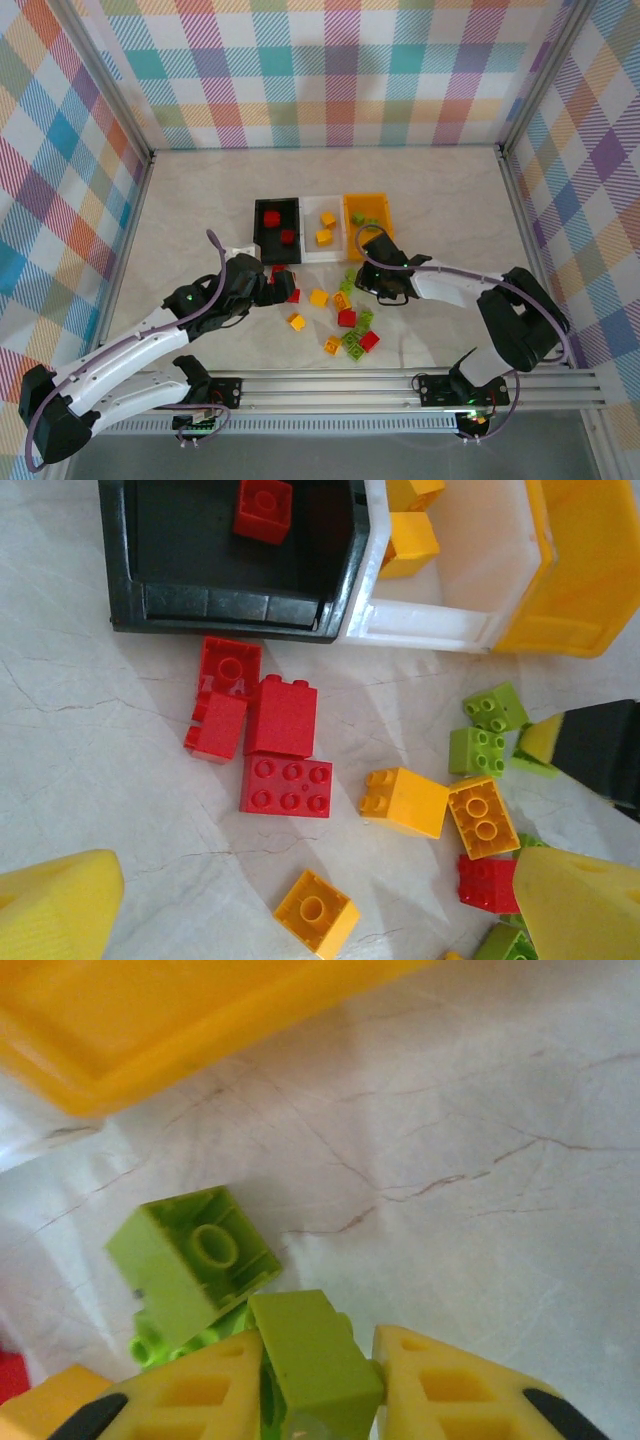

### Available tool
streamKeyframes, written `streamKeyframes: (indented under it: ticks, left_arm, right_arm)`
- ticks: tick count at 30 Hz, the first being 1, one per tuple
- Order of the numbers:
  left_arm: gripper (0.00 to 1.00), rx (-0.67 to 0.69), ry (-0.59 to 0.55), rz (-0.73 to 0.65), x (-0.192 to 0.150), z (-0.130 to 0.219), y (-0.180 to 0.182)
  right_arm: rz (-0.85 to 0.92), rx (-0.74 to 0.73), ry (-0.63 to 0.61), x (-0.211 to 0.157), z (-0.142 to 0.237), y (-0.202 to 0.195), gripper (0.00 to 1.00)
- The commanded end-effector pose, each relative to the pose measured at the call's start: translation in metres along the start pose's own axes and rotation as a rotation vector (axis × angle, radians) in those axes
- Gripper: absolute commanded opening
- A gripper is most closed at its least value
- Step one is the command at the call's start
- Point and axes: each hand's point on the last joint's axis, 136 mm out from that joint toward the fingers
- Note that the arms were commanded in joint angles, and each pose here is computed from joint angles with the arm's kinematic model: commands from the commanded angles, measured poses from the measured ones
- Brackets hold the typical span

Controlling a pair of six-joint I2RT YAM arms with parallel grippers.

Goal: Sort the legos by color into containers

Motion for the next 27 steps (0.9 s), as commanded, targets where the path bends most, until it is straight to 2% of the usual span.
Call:
streamKeyframes:
  ticks: [1, 5, 9, 13, 19, 22, 25, 27]
  left_arm:
    - [1.0, 0.018, 0.026, -0.006, -0.008, -0.003, 0.005]
    - [1.0, 0.01, 0.03, -0.016, -0.01, -0.003, 0.004]
    - [1.0, 0.005, 0.042, -0.019, -0.014, -0.004, 0.005]
    - [1.0, 0.008, 0.066, -0.023, -0.02, -0.006, 0.006]
    - [1.0, 0.004, 0.122, -0.049, -0.034, -0.008, 0.008]
    - [1.0, 0.008, 0.164, -0.073, -0.043, -0.008, 0.009]
    - [1.0, -0.004, 0.204, -0.119, -0.054, -0.01, 0.003]
    - [1.0, -0.007, 0.229, -0.169, -0.062, -0.011, -0.003]
  right_arm:
    - [0.028, 0.022, -0.041, 0.004, 0.02, 0.002, 0.25]
    - [0.085, 0.056, -0.11, 0.014, 0.054, 0.008, 0.24]
    - [0.129, 0.066, -0.15, 0.042, 0.077, 0.027, 0.23]
    - [0.124, 0.05, -0.16, 0.079, 0.066, 0.047, 0.24]
    - [0.149, -0.045, -0.168, 0.124, 0.027, 0.067, 0.28]
    - [0.156, -0.065, -0.155, 0.136, 0.016, 0.073, 0.38]
    - [0.168, -0.045, -0.157, 0.14, 0.021, 0.082, 0.6]
    - [0.171, -0.01, -0.162, 0.137, 0.03, 0.085, 0.68]
Point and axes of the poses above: each hand's point on the last joint's axis, 136 mm out from that joint toward the fingers, its own z axis back along the fingers, its own y axis along the line the jaws close on, x = y × z, and after that the axes turned 9 degrees about -z, right-handed
